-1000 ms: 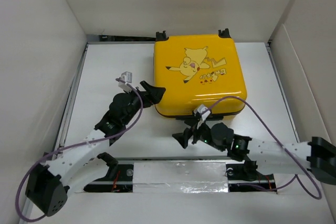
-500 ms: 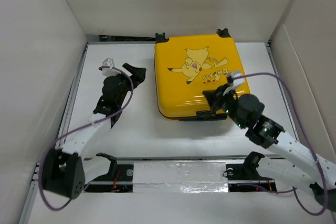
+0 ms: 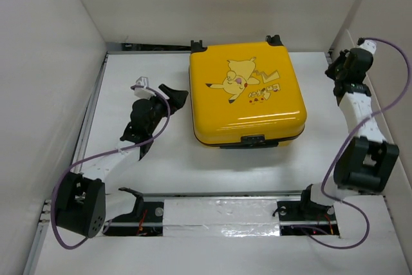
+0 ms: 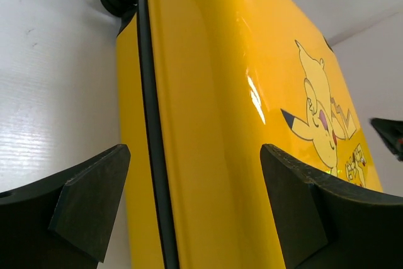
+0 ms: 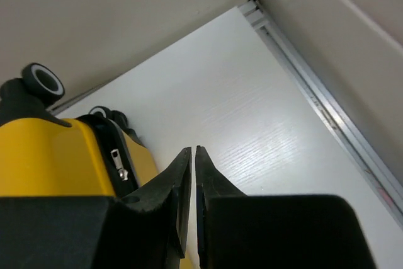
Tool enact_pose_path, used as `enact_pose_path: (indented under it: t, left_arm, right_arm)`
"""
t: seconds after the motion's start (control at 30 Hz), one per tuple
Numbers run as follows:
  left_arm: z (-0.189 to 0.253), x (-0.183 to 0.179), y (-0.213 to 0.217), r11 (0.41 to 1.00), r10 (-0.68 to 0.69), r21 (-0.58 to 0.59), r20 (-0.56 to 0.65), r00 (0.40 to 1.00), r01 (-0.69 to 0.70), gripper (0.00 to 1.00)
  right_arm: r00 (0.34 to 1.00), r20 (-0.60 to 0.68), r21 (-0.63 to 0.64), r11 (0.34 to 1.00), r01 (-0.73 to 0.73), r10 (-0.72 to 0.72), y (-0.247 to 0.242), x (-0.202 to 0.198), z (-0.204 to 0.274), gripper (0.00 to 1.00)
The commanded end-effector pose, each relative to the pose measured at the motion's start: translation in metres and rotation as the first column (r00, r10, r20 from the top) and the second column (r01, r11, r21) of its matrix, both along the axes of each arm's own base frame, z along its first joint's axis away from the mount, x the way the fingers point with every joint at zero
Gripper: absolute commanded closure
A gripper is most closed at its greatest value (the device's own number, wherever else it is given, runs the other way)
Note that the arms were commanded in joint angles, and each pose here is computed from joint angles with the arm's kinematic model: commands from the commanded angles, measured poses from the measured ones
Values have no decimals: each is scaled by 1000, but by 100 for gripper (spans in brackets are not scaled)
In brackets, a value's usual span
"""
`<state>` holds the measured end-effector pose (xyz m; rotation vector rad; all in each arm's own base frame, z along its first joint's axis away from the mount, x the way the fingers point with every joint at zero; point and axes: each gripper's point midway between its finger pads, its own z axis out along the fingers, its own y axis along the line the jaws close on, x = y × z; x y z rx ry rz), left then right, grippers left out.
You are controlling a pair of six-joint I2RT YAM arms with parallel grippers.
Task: Pack the luggage
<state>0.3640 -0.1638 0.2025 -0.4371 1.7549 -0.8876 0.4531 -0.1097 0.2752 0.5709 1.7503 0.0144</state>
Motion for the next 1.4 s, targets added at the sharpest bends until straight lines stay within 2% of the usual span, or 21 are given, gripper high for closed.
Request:
enact_pose_path:
  t: [0.0, 0.13, 0.33, 0.47, 0.53, 0.6, 0.63, 0.7, 0.77, 0.87, 0.97, 1.03, 1.07, 1.1, 1.13, 1.17, 1.2, 1.23, 1.3, 1.37]
  left_arm:
    - [9, -8, 3, 1000, 10, -21, 71, 997, -9, 17]
    - [-10, -12, 3, 1000, 2, -1, 40, 999, -2, 18]
    - [-40, -25, 6, 1000, -3, 7, -7, 1000, 3, 19]
    - [-48, -36, 9, 1000, -6, -10, -18, 1000, 6, 20]
    - [-56, -43, 12, 1000, 0, -15, -32, 1000, -1, 21]
    - [-60, -51, 14, 1000, -4, -16, -32, 999, 4, 22]
    - [-63, -54, 14, 1000, -5, -15, -41, 999, 5, 22]
    - [-65, -62, 13, 999, -25, -22, -39, 999, 24, 23]
    - [-61, -69, 6, 997, -68, -38, -20, 997, 67, 23]
    - [-60, -77, -2, 992, -110, -64, -7, 994, 109, 23]
    - [-57, -81, -15, 986, -151, -74, 6, 989, 151, 23]
    - [-50, -86, -33, 979, -191, -61, 19, 981, 192, 23]
    - [-46, -84, -33, 984, -171, -49, 26, 985, 172, 22]
    - [-37, -82, -36, 985, -165, -36, 49, 985, 167, 22]
    - [-35, -82, -35, 987, -157, -27, 48, 986, 159, 22]
    - [-25, -81, -30, 991, -128, -33, 76, 989, 131, 22]
    - [-15, -80, -29, 992, -121, -35, 98, 988, 125, 21]
    - [-11, -77, -21, 997, -78, -19, 113, 991, 80, 21]
    - [13, -74, -5, 1000, 0, -23, 163, 987, 3, 21]
    - [29, -74, 7, 998, 55, -22, 196, 979, -51, 20]
  right_arm:
    - [964, -102, 95, 967, -238, 247, 41, 34, -38, 85]
    - [872, -212, 115, 897, -426, 441, 114, 63, -71, 80]
    - [726, -318, 180, 790, -586, 610, 180, 77, -126, 77]
    - [587, -360, 179, 672, -719, 725, 240, 74, -142, 77]
    - [507, -327, 167, 577, -800, 798, 287, 74, -132, 76]
    - [428, -354, 186, 511, -839, 832, 314, 70, -146, 76]
    - [386, -326, 178, 457, -872, 863, 338, 71, -128, 76]
    - [329, -323, 173, 397, -901, 887, 358, 76, -132, 75]
    - [286, -253, 150, 330, -932, 924, 381, 82, -100, 75]
    - [284, -196, 113, 309, -944, 939, 389, 92, -73, 71]
    - [311, -156, 97, 328, -940, 937, 390, 92, -48, 61]
    - [327, -144, 70, 339, -938, 934, 387, 91, -35, 49]
    - [373, -131, 29, 380, -925, 918, 374, 92, -13, 44]
    - [403, -145, 34, 412, -911, 904, 363, 91, -19, 35]
    - [431, -135, 14, 437, -900, 892, 354, 89, -11, 32]
    - [472, -50, -78, 468, -880, 880, 342, 86, 37, 29]
    - [494, -11, -80, 491, -867, 870, 334, 82, 50, 26]
    - [529, -13, -51, 528, -848, 848, 312, 80, 39, 24]
    - [548, 126, -114, 560, -820, 827, 288, 60, 98, 19]
    - [583, 190, -100, 606, -789, 790, 255, 50, 104, 15]
